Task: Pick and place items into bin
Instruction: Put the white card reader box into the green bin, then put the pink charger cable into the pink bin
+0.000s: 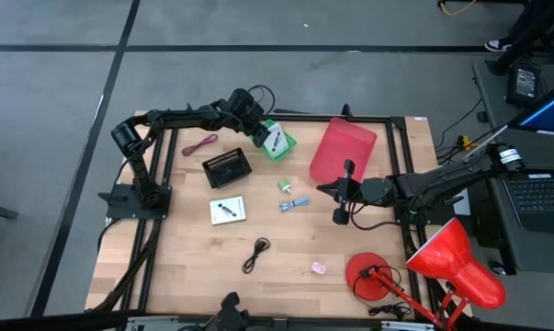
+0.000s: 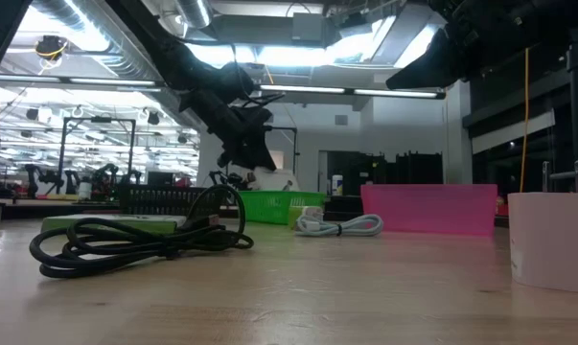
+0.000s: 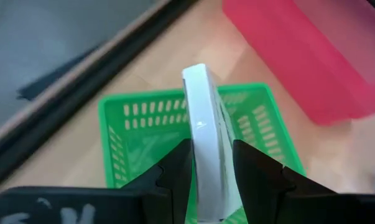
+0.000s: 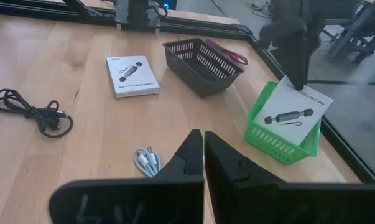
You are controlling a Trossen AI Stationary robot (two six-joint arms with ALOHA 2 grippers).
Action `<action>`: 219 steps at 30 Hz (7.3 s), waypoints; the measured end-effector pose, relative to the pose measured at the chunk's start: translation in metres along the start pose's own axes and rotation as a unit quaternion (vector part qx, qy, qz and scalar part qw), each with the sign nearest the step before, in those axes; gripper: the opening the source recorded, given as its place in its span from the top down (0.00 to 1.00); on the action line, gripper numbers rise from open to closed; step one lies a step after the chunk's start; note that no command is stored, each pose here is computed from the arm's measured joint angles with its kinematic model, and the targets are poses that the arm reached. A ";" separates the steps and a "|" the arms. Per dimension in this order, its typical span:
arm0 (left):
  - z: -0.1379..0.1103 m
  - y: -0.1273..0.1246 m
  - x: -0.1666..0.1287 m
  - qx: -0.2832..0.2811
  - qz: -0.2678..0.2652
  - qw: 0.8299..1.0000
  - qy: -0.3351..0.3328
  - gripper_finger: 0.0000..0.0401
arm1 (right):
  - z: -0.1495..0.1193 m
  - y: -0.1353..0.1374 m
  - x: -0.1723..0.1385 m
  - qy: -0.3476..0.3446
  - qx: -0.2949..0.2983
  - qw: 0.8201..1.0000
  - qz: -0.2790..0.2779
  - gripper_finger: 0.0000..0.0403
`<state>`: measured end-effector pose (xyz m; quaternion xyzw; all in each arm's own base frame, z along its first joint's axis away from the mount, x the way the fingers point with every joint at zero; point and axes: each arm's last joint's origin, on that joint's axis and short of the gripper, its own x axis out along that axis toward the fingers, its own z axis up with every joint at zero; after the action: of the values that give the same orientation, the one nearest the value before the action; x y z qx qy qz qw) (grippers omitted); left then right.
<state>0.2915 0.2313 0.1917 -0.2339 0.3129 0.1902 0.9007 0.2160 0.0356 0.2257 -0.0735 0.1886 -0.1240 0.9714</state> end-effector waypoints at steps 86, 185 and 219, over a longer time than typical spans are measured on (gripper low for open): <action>-0.047 -0.052 -0.172 0.110 0.292 0.936 0.165 0.77 | -0.002 0.001 0.000 0.012 -0.034 0.999 0.016 1.00; -0.099 0.047 -0.121 0.033 0.266 0.919 0.288 0.98 | 0.004 -0.013 0.007 -0.018 -0.040 0.999 0.013 1.00; -0.081 -0.078 -0.171 0.228 -0.046 0.954 -0.187 0.99 | 0.008 -0.014 0.006 -0.039 -0.030 0.999 0.010 1.00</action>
<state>0.1662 0.0907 0.2706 0.0036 0.1630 0.1120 0.9802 0.2221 0.0218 0.2338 -0.1054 0.1551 -0.1051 0.9766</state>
